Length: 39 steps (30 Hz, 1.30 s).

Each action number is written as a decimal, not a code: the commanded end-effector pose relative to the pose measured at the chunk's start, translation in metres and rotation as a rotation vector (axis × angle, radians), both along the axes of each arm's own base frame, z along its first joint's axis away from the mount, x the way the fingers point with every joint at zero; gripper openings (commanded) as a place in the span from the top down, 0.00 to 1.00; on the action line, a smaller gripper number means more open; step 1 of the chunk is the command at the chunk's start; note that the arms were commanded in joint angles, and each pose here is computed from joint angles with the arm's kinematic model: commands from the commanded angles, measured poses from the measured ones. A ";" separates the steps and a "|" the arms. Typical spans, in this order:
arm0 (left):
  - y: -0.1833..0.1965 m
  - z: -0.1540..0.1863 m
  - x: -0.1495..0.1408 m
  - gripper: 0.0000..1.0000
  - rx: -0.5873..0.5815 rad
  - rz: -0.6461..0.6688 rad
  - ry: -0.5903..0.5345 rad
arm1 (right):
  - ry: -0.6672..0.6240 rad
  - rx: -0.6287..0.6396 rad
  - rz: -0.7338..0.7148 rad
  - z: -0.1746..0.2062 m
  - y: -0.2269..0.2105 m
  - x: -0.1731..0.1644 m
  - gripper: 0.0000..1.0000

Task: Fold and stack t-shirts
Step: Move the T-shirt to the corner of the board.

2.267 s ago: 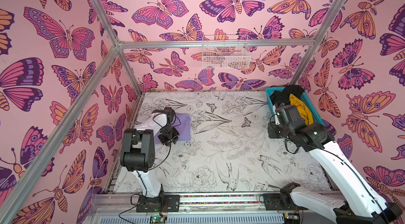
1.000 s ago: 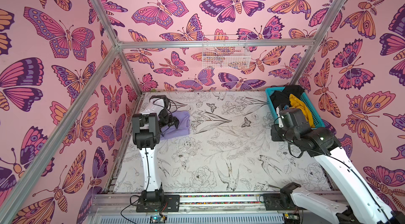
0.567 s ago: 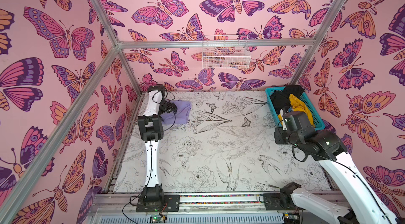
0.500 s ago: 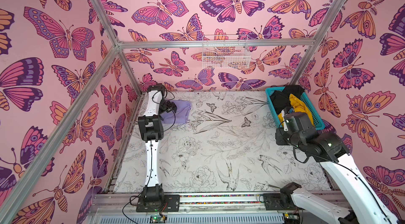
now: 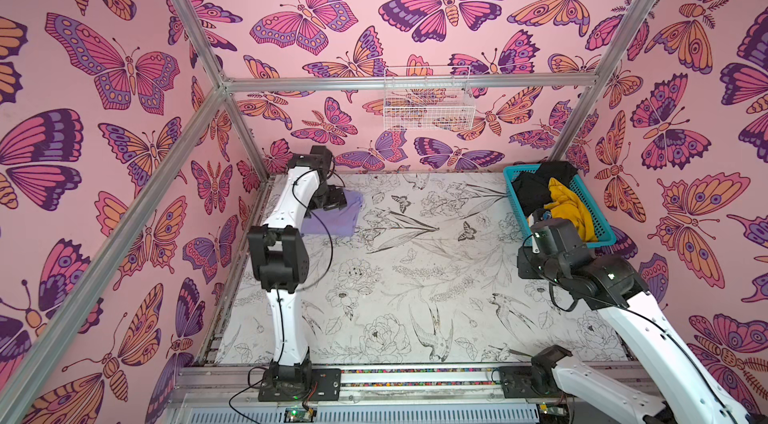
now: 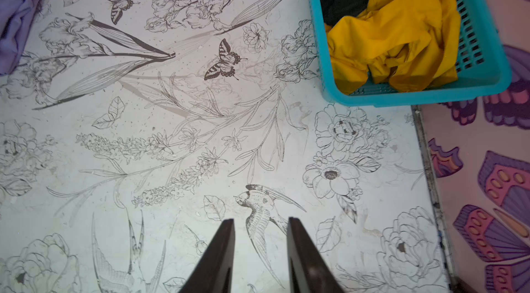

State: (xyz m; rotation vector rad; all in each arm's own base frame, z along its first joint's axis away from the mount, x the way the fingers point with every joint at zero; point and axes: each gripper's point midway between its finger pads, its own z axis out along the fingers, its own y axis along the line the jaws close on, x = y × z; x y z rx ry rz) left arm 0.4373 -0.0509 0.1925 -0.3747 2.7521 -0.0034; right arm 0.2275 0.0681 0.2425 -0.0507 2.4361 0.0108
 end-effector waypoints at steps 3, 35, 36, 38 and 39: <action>-0.002 0.095 -0.071 0.00 -0.124 0.033 -0.473 | -0.211 -0.012 -0.058 0.019 -0.006 0.031 0.23; 0.040 -0.047 -0.097 0.00 0.186 -0.311 -0.961 | -0.727 -0.153 -0.258 -0.024 -0.073 0.078 0.01; 0.038 -0.053 -0.092 0.00 0.168 -0.320 -0.965 | -0.739 -0.139 -0.265 -0.023 -0.075 0.078 0.01; 0.034 -0.069 -0.084 0.01 0.157 -0.343 -0.942 | -0.752 -0.124 -0.254 -0.022 -0.073 0.076 0.01; 0.035 -0.076 -0.080 0.01 0.139 -0.327 -0.947 | -0.756 -0.122 -0.239 -0.021 -0.072 0.075 0.01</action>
